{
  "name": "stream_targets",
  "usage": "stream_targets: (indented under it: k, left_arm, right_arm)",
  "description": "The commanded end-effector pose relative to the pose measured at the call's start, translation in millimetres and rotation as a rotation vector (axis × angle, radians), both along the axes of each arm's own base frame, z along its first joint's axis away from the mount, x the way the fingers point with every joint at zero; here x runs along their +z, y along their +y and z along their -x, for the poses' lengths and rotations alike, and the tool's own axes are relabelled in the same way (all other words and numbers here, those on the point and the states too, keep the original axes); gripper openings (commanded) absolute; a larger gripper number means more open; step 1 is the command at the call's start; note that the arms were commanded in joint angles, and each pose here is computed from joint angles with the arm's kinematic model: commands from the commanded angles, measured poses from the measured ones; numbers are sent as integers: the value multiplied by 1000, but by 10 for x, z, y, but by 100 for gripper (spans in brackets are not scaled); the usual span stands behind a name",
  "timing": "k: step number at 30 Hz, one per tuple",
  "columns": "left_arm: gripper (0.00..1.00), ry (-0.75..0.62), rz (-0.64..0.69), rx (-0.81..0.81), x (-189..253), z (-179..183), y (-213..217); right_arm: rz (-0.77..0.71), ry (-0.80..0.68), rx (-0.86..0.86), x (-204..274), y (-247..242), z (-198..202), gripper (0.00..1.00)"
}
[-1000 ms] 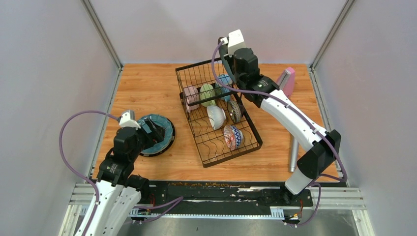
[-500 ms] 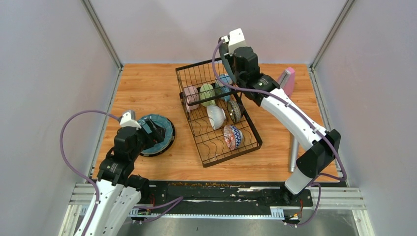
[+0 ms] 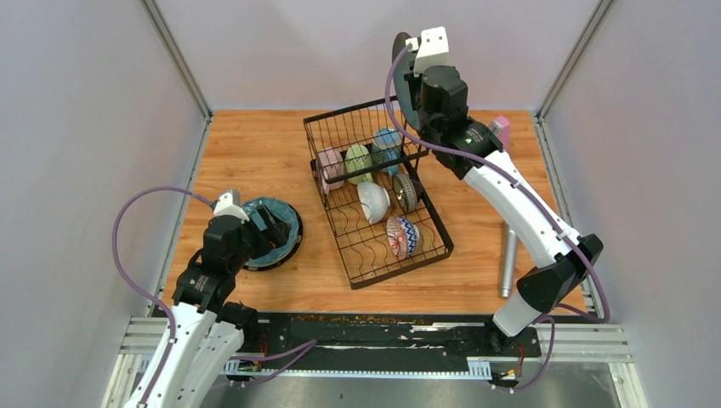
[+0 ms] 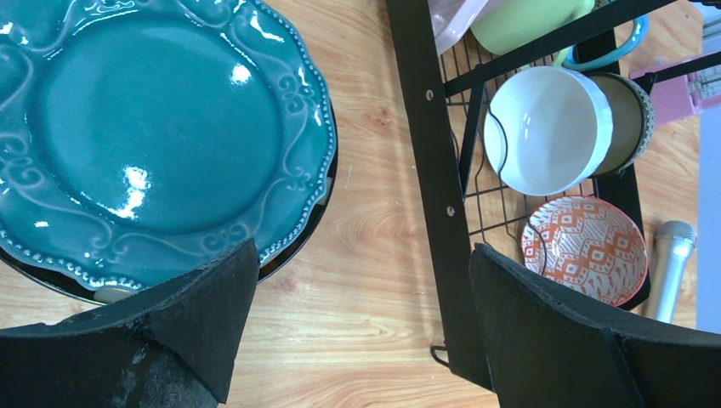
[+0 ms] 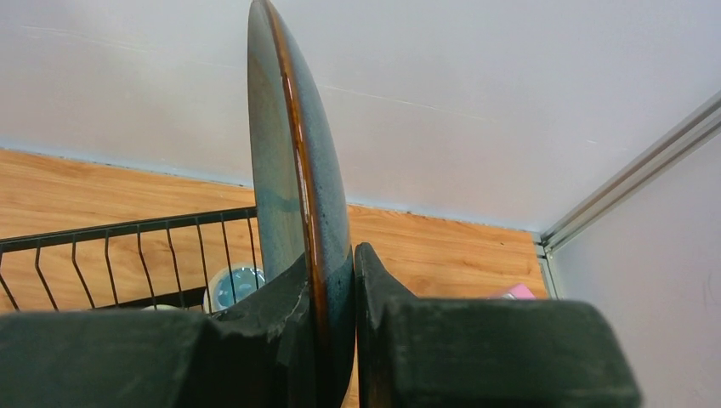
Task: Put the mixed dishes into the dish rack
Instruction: Insert the plate into the dish rack.
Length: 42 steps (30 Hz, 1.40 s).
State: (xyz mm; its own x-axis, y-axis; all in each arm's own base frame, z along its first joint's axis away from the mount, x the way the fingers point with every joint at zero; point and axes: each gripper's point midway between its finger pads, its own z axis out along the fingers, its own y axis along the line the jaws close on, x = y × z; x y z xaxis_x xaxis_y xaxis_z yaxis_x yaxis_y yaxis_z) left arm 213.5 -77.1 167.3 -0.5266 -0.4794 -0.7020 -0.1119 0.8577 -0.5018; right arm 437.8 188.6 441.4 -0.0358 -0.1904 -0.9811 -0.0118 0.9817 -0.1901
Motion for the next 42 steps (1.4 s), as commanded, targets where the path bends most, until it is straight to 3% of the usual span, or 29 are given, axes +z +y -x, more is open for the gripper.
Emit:
stream_targets:
  k: [1,11,22,24,26,30,34,42]
  left_arm:
    - [100,-27,26,-11,66,-43,-53]
    - [100,-22,19,-9,48,-33,-41]
    - [100,-9,28,-14,-7,-32,-63]
    - [100,-8,28,-16,-8,-33,-67]
    - [100,-5,26,-14,-14,-30,-60]
    - [100,3,4,2,-27,-15,-11]
    - [100,10,-23,17,-34,-5,42]
    - [100,27,-48,41,-56,6,104]
  right_arm:
    - [-171,-165,-39,547,-108,68,0]
    - [-122,-25,-26,-129,98,-133,0]
    - [-101,64,15,-480,214,-131,2]
    - [-103,77,21,-508,232,-129,9]
    - [-103,87,28,-524,250,-120,24]
    - [-109,93,37,-502,245,-84,36]
    - [-111,84,40,-437,217,-46,41]
    - [-131,43,48,-192,120,80,68]
